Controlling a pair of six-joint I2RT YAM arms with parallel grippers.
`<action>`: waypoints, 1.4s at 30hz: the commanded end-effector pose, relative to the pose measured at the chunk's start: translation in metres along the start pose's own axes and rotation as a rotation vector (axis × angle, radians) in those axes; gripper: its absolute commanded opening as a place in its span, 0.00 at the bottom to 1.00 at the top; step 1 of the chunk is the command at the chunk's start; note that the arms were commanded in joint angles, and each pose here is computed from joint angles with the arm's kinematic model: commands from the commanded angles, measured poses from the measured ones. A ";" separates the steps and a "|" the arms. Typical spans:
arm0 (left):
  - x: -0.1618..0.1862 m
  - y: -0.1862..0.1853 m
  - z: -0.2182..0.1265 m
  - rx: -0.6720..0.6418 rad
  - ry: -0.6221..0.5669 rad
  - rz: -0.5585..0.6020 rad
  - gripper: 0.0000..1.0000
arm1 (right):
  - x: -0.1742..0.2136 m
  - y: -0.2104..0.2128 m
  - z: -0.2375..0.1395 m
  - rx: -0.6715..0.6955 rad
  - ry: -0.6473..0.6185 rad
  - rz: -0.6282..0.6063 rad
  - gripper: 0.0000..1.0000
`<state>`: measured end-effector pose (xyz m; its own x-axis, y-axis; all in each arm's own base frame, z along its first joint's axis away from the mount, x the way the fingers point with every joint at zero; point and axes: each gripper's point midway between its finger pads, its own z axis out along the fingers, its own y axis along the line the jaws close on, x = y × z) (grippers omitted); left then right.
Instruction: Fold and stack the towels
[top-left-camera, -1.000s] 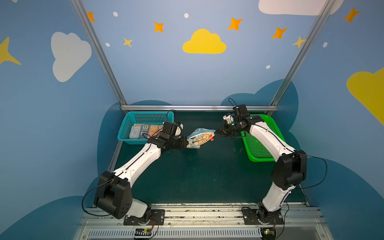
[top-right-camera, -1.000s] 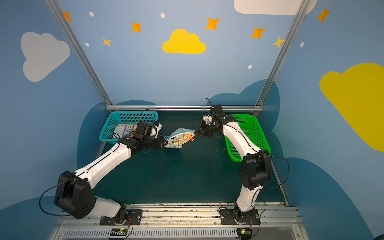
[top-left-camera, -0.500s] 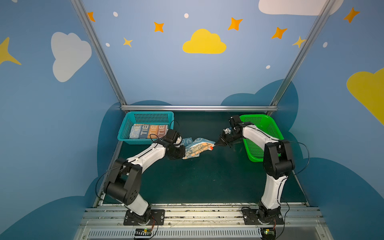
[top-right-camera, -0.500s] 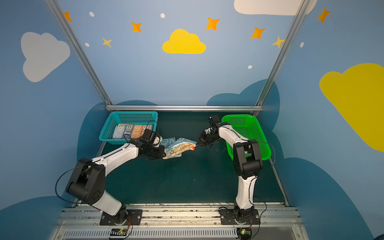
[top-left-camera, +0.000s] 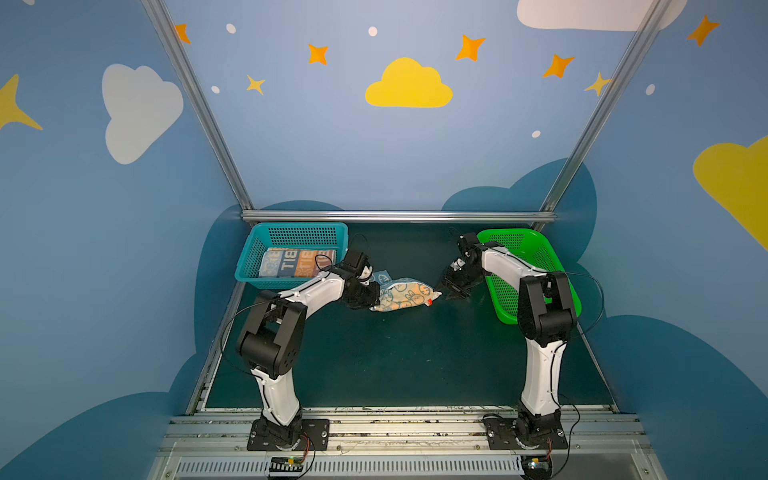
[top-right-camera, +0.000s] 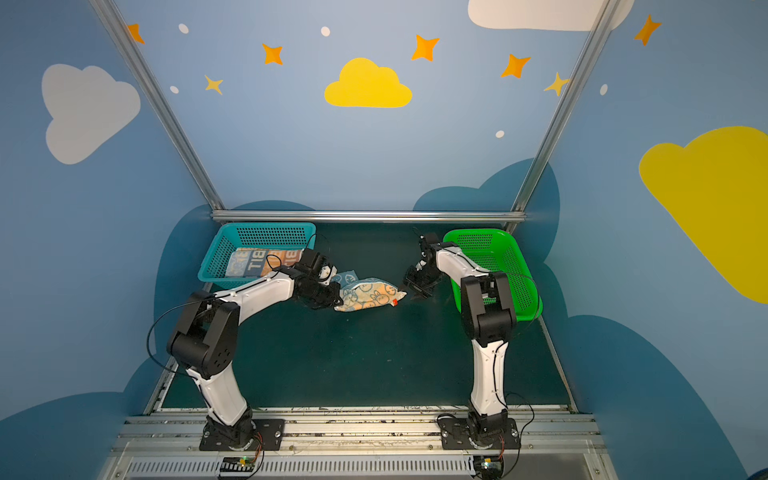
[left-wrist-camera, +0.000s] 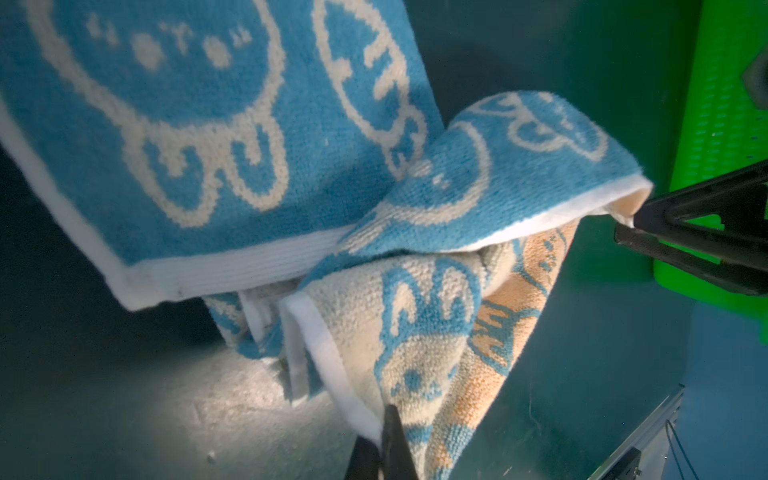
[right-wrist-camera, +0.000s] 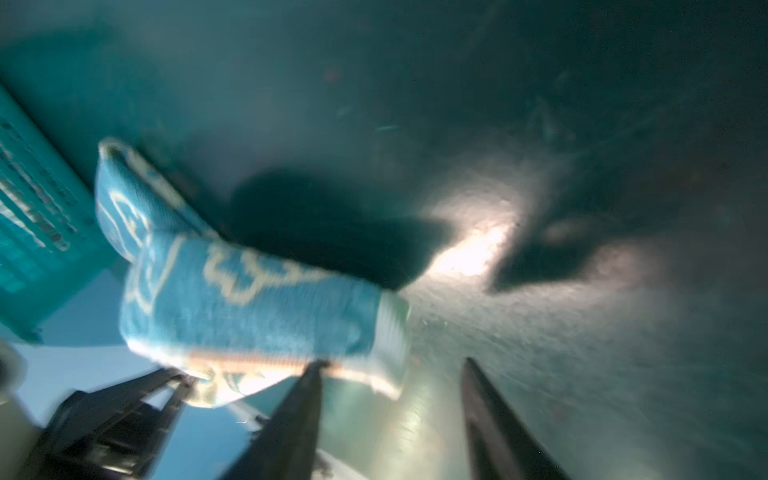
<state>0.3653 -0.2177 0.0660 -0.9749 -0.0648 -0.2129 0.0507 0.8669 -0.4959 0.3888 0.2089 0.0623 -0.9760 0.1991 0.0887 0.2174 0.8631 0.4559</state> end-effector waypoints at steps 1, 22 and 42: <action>-0.001 -0.005 -0.003 0.016 0.012 0.010 0.03 | 0.011 0.014 -0.031 0.098 -0.076 -0.169 0.66; -0.002 -0.012 -0.013 0.029 0.013 0.027 0.03 | -0.022 0.016 0.000 0.335 -0.034 -0.526 0.63; -0.001 -0.013 -0.015 0.035 0.032 0.030 0.03 | -0.012 0.017 0.003 0.242 -0.059 -0.558 0.63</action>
<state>0.3602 -0.2193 0.0736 -0.9818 -0.0365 -0.1861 0.0637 0.8608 -0.5050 0.3942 0.2158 0.0720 -0.9523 -0.2687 -0.1445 -0.2937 0.9356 0.1960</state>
